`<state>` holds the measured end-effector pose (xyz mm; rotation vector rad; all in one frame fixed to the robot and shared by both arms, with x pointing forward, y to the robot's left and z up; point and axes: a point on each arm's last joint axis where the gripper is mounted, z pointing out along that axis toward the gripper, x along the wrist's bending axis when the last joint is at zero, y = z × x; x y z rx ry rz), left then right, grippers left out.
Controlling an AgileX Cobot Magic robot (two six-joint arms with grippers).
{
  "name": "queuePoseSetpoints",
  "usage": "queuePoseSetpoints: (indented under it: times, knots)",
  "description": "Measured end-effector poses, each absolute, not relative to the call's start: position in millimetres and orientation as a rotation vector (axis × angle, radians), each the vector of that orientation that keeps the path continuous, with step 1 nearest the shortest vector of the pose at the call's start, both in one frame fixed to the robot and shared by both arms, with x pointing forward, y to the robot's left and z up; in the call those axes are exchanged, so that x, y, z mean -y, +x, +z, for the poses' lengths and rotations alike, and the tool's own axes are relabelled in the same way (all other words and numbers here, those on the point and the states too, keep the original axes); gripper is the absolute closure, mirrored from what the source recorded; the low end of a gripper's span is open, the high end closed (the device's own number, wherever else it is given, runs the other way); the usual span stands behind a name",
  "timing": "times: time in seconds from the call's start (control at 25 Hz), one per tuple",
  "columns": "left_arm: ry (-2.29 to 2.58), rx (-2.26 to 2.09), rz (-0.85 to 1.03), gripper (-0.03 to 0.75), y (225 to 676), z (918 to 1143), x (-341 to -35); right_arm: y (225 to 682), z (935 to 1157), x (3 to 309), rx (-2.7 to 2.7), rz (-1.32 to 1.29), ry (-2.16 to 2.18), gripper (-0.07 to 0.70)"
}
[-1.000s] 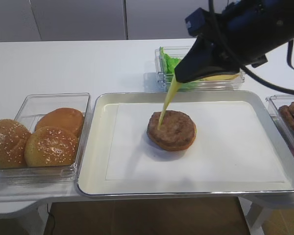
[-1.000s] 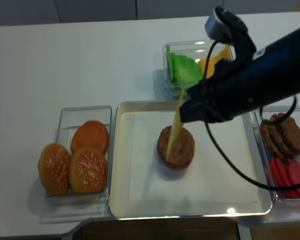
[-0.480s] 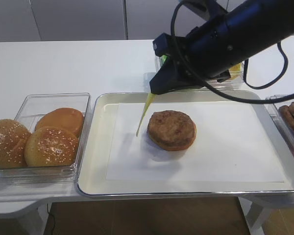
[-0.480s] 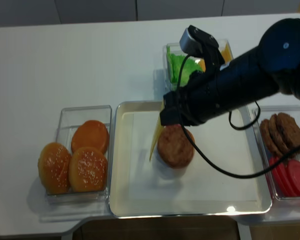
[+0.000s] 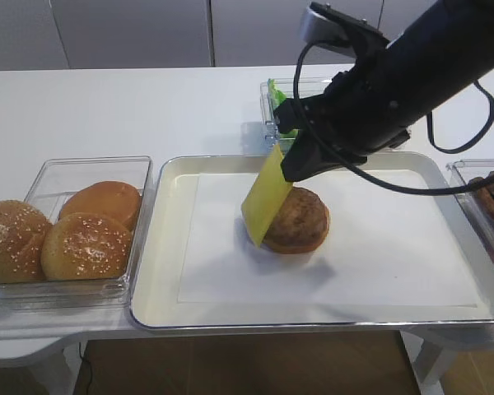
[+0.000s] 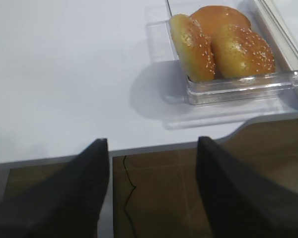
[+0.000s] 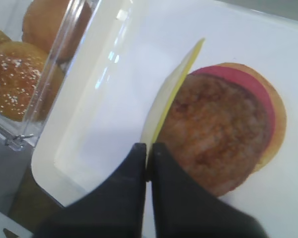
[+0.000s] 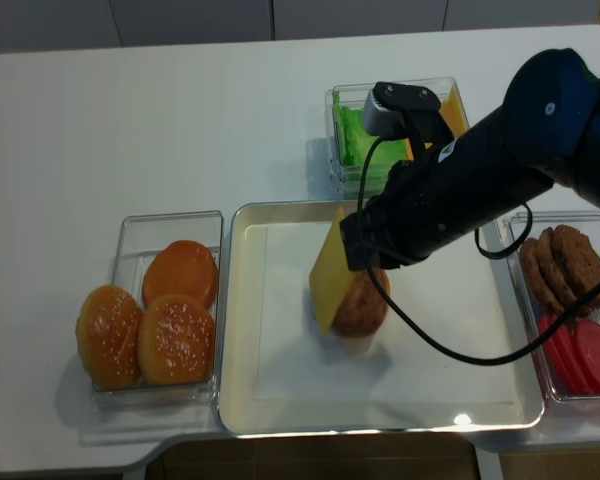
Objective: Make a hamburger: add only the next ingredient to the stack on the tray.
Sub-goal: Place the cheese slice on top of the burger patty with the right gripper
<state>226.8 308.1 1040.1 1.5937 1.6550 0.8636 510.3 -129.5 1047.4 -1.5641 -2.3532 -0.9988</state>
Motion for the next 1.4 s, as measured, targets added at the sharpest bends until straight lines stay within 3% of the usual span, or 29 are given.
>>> queuePoseSetpoints:
  times: [1.4]
  knots:
    - [1.594, -1.655, 0.864, 0.3, 226.8, 1040.1, -308.1, 516.6, 1023.0, 138.6, 2.367, -0.74, -1.75, 0.617]
